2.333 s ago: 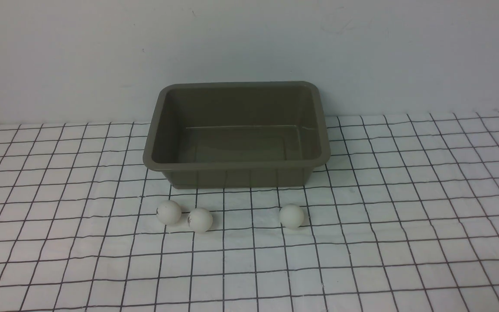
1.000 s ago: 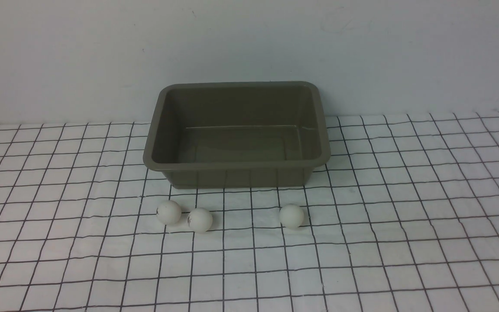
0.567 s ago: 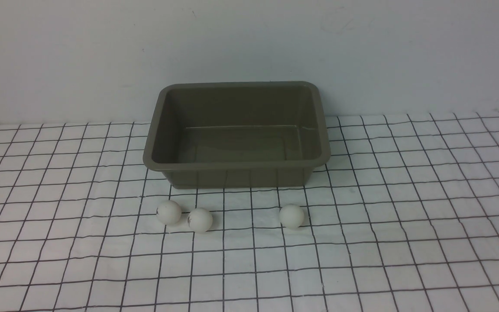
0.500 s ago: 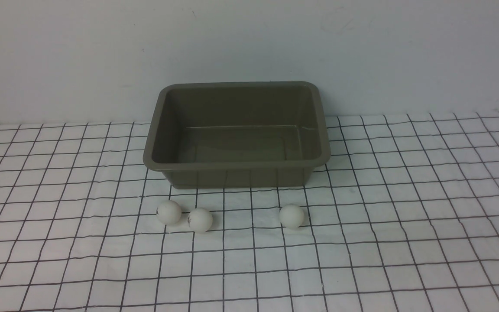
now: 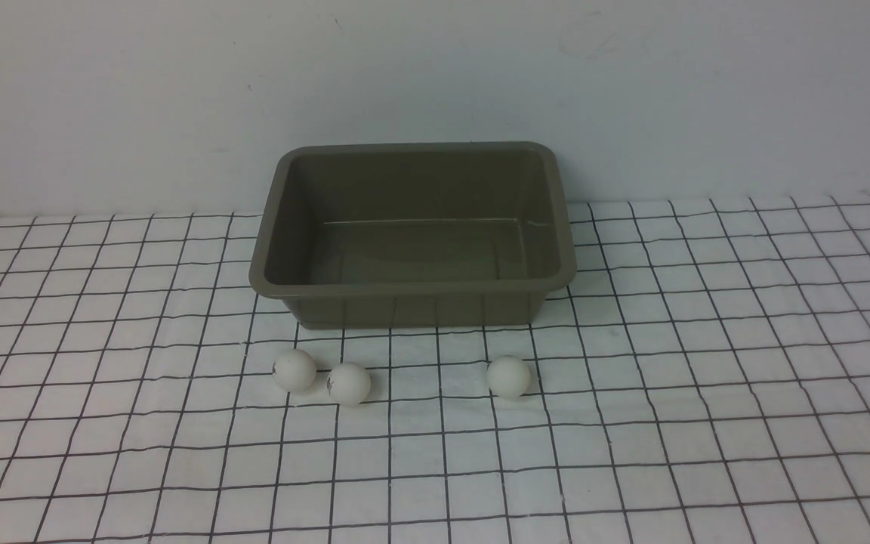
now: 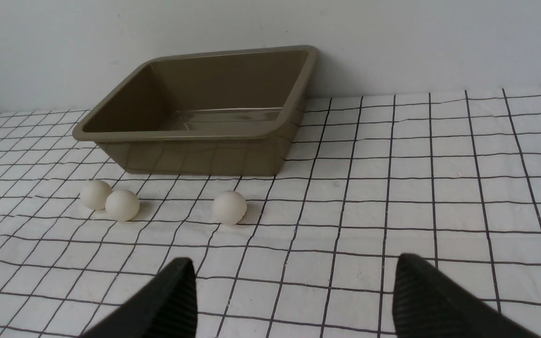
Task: Put the table tennis balls into the box on the white checkered tablecloth.
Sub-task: 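Reach for and grasp a ping pong ball on the table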
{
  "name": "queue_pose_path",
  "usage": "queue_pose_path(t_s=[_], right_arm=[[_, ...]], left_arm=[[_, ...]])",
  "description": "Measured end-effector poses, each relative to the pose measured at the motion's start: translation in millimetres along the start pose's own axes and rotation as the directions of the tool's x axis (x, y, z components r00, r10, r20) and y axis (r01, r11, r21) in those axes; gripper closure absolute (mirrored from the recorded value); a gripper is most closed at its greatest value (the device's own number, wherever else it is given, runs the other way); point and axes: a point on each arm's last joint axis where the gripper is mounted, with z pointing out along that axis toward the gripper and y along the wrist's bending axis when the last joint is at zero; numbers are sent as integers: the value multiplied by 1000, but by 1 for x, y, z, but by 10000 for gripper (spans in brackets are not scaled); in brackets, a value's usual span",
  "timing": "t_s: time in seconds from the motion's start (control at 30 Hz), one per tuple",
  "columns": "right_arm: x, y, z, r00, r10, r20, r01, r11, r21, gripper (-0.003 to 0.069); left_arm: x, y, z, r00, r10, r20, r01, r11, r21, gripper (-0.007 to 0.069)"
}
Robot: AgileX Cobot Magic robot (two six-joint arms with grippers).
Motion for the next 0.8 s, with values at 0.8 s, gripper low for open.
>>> queue_pose_path(t_s=[0.8], right_arm=[[-10, 2, 43, 969, -152, -194, 116, 975, -189, 156]], left_arm=[[-76, 0, -10, 932, -298, -205, 297, 954, -35, 267]])
